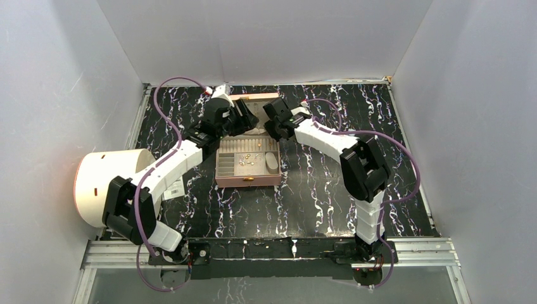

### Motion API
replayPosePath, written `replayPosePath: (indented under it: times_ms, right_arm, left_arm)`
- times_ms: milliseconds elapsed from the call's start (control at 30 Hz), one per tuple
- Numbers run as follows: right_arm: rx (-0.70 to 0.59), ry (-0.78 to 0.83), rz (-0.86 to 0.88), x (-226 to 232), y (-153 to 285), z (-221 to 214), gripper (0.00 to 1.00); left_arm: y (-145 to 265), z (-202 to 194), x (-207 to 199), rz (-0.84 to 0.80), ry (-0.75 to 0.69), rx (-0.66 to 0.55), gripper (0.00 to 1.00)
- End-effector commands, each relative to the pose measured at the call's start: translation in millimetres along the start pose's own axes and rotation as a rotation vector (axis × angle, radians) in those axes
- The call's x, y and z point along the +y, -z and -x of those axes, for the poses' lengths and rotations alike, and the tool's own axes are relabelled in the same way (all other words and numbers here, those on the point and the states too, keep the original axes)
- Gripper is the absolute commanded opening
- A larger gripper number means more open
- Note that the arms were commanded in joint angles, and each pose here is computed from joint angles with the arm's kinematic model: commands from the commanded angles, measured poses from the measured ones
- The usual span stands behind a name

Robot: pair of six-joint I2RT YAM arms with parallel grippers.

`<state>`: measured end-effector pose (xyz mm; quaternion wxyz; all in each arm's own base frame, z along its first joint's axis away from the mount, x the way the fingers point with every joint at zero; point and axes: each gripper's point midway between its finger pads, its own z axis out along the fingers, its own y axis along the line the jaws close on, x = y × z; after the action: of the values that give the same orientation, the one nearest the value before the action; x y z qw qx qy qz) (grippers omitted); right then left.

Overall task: Organize the mixed jewelry
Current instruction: Place the jewelry in the jewelry box.

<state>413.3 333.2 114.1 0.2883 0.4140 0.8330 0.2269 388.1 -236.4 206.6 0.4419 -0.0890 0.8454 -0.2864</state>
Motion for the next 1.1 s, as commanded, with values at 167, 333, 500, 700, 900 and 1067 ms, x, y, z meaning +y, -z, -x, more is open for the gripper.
replayPosePath:
  times_ms: [167, 333, 500, 700, 900, 1067]
  right_arm:
    - [0.024, 0.047, 0.006, -21, 5, 15, 0.03]
    - [0.057, 0.079, 0.043, -24, 5, 20, 0.00]
    - [0.085, 0.115, 0.037, -33, 1, 17, 0.00]
    - [0.117, 0.175, 0.096, -27, 3, 20, 0.00]
    - [0.153, 0.224, 0.155, -20, 7, 14, 0.00]
    - [0.175, 0.276, 0.202, -16, 9, 10, 0.00]
  left_arm:
    - [-17, 9, -30, -0.046, -0.008, -0.092, 0.53]
    - [-26, 12, -39, -0.056, -0.013, -0.073, 0.48]
    - [-29, 9, -22, 0.023, -0.075, -0.058, 0.47]
    - [-33, 5, -9, 0.088, -0.163, -0.016, 0.46]
    - [-47, -5, -4, 0.075, -0.202, -0.009, 0.40]
    - [-55, -9, -2, 0.068, -0.219, -0.006, 0.34]
